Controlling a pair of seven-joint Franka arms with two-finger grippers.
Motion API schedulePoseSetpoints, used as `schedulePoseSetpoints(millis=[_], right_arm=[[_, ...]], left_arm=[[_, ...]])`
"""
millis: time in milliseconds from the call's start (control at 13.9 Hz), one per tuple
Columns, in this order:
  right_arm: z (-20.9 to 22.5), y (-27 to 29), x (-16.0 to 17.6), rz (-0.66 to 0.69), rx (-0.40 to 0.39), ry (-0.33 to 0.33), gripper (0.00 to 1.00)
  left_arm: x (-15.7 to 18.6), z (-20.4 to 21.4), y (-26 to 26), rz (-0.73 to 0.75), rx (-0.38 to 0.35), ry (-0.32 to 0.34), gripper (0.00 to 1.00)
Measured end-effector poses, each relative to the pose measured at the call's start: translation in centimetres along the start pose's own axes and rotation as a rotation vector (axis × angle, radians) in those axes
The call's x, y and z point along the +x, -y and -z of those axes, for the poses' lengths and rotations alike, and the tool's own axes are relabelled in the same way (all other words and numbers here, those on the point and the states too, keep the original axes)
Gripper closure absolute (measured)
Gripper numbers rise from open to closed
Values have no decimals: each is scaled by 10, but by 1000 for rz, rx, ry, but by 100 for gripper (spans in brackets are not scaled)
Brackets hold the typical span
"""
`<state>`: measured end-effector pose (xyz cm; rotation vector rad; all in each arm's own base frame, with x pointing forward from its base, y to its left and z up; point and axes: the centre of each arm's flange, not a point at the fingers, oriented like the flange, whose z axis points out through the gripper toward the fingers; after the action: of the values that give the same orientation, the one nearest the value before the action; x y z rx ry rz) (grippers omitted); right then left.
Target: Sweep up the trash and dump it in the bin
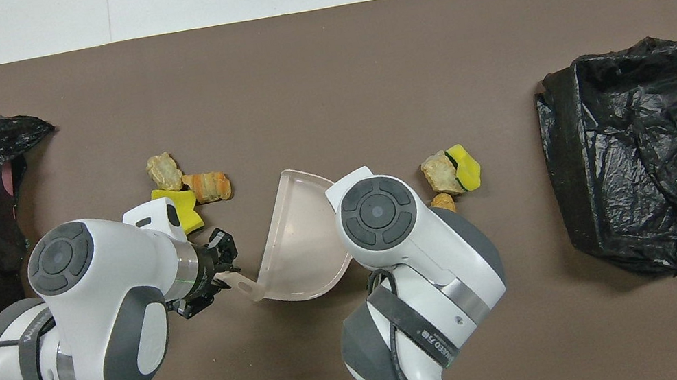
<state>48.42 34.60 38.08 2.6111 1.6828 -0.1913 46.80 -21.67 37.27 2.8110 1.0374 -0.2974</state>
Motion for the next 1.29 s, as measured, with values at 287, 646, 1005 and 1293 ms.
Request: schedulePoseSetpoints(millis=[287, 646, 1005, 1293], right_arm=[[0, 8, 4, -92, -1, 0, 69], [1, 13, 7, -124, -3, -1, 69], [4, 13, 10, -110, -30, -7, 69], [6, 15, 14, -103, -38, -24, 69]], left_arm=[[27, 1, 28, -287, 105, 36, 74], [82, 24, 67, -505, 178, 39, 74], [98, 33, 73, -771, 220, 6, 74], [95, 23, 74, -891, 228, 26, 74]])
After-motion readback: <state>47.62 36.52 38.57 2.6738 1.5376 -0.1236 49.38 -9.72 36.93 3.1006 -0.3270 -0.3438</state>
